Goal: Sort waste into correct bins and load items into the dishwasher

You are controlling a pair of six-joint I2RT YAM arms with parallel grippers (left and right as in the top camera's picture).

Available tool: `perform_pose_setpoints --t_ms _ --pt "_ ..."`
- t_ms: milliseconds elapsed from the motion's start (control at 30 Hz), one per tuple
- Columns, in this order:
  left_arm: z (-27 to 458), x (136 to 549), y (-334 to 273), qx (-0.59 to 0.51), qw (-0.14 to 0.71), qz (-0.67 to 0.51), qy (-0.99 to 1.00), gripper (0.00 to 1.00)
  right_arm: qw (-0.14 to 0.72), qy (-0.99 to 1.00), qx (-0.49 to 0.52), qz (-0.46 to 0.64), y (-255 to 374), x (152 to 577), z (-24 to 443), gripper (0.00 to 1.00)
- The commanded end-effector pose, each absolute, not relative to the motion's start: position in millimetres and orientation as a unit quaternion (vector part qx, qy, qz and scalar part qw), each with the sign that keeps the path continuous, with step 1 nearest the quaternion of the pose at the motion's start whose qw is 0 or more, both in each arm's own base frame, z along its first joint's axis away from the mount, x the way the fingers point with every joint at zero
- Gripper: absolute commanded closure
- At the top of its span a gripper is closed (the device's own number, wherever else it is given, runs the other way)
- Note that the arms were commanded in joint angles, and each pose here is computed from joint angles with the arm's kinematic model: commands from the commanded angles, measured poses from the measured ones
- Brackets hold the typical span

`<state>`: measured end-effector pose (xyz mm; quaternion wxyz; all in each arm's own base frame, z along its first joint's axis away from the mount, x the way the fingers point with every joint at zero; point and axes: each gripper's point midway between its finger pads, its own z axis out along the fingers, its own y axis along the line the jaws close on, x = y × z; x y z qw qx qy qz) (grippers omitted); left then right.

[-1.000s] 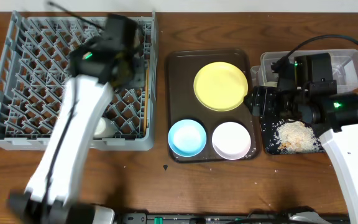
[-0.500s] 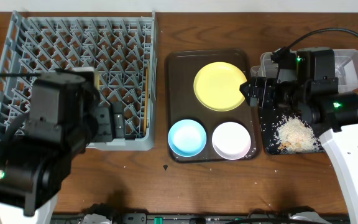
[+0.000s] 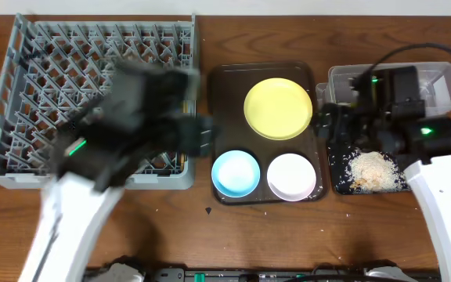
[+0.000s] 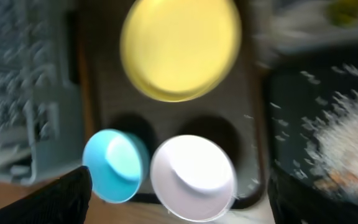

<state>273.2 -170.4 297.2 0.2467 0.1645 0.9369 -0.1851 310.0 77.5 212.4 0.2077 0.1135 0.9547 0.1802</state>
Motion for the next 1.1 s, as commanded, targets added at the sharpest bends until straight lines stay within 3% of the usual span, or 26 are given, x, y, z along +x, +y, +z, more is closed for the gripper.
perform_pose_setpoints --t_ms 0,133,367,533,867,1067 --pt "234 282 -216 0.244 0.160 -0.178 0.940 0.20 0.201 0.943 0.215 0.155 33 312 206 0.12" --pt "171 297 -261 0.305 0.108 -0.164 0.932 0.25 0.180 0.935 0.265 0.153 1 301 201 0.11" --pt "84 314 -297 0.329 0.060 -0.151 0.930 0.32 0.161 0.943 0.254 0.142 -7 290 193 0.10" --pt "46 305 -310 0.342 0.027 -0.142 0.928 0.50 0.152 0.944 0.255 0.143 -6 288 178 0.08" --pt "15 276 -327 0.374 -0.014 -0.120 0.919 0.68 0.120 0.944 0.254 0.174 8 279 147 0.09" --pt "37 296 -313 0.328 0.025 -0.087 0.940 0.61 0.121 0.946 0.244 0.177 9 279 146 0.11"
